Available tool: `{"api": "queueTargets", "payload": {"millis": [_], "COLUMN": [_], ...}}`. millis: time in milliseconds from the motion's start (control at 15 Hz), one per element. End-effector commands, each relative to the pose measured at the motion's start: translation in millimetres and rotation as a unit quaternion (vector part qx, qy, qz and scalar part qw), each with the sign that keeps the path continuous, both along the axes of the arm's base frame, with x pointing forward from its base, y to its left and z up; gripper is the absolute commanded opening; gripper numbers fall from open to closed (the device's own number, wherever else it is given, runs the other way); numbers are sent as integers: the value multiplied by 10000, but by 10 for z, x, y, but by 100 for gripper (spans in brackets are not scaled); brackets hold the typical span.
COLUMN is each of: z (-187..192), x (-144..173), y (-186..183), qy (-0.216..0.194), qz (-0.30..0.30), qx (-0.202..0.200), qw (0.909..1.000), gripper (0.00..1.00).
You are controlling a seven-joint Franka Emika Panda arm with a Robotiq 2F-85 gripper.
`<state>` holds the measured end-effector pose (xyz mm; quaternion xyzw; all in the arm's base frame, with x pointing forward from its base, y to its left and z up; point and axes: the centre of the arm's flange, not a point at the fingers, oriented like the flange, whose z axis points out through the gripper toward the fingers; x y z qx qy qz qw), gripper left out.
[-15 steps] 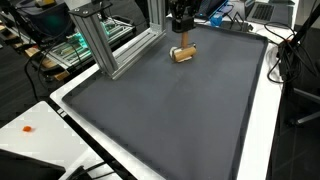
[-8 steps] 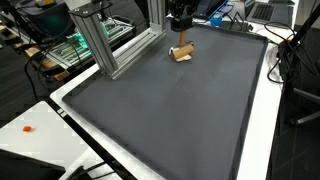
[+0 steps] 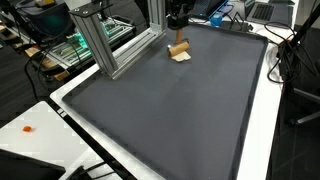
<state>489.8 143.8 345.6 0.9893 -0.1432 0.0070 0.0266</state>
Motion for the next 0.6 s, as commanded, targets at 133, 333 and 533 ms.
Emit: {"api": "queueTargets", "payload": {"millis": [133, 333, 533], "z": [-438, -446, -421], "x": [-313, -351, -344], "y": [-11, 28, 37], "qy": [898, 1050, 1025], "qz": [145, 191, 196], "qx": [-76, -85, -24], "qw": [9958, 9943, 9945], "gripper": [22, 22, 22]}}
